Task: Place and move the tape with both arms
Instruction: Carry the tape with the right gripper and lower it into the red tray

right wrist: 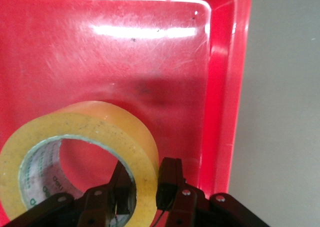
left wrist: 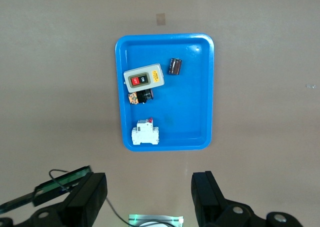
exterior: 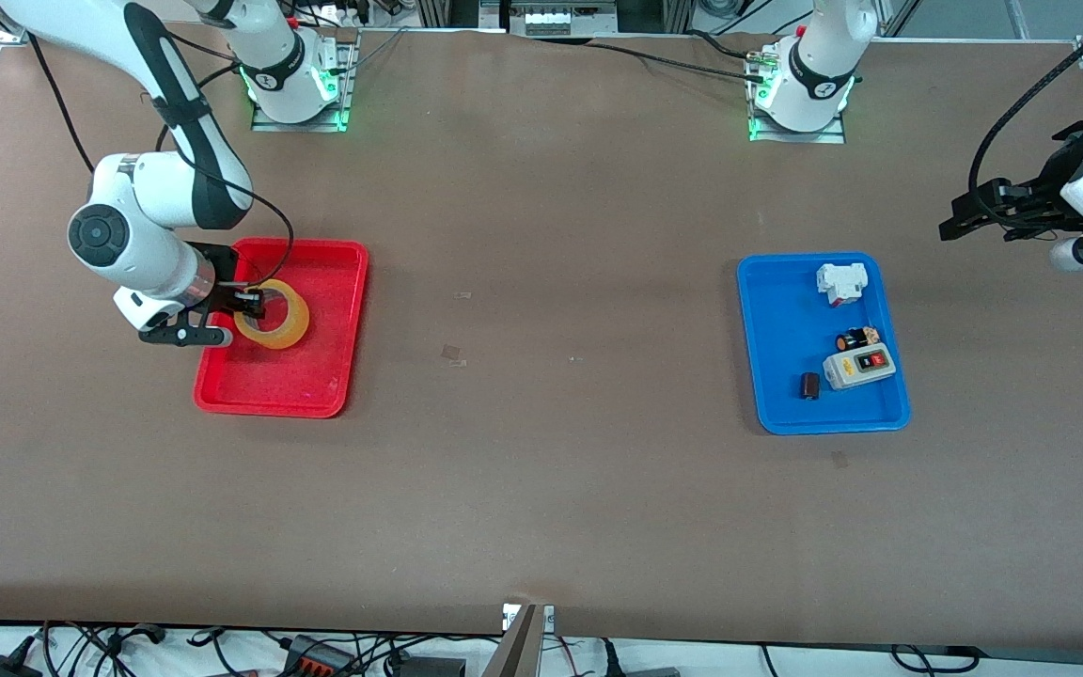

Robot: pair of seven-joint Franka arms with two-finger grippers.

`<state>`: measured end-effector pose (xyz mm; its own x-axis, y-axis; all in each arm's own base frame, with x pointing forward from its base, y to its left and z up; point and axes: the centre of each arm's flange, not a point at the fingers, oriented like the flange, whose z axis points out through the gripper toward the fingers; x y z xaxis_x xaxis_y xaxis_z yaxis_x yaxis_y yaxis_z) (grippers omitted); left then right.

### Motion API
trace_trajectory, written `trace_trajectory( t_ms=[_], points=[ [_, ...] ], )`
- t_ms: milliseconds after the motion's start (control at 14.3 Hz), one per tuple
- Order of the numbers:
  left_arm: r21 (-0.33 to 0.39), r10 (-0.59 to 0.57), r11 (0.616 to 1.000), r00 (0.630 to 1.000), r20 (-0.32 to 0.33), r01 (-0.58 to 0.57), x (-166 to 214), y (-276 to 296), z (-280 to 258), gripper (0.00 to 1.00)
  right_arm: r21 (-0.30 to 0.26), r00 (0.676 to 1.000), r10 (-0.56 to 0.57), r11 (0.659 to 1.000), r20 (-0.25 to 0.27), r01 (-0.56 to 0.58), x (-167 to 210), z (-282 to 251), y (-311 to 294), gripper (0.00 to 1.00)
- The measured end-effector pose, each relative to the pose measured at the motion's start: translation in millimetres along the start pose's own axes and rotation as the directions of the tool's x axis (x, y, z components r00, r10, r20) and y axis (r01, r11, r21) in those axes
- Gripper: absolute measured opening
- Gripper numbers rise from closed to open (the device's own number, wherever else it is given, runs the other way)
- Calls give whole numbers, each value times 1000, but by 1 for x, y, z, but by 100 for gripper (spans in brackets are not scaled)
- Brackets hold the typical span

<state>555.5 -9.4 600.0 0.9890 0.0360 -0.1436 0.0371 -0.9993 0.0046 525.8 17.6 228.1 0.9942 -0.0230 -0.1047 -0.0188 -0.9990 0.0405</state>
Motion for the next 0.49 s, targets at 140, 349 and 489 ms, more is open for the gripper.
trace_trajectory(
  t_ms=[140, 349, 489],
  points=[
    [0, 2, 1000, 1000, 0, -2, 0, 1, 0, 100, 0, 1000, -6, 1000, 12, 6, 0, 15, -3, 20],
    [0, -2, 1000, 1000, -1, 2, 0, -1, 0, 100, 1, 1000, -10, 1000, 20, 10, -1, 21, -5, 26],
    [0, -2, 1000, 1000, -2, 2, 0, -1, 0, 100, 1, 1000, -9, 1000, 10, 9, 1, 18, -5, 52]
  ],
)
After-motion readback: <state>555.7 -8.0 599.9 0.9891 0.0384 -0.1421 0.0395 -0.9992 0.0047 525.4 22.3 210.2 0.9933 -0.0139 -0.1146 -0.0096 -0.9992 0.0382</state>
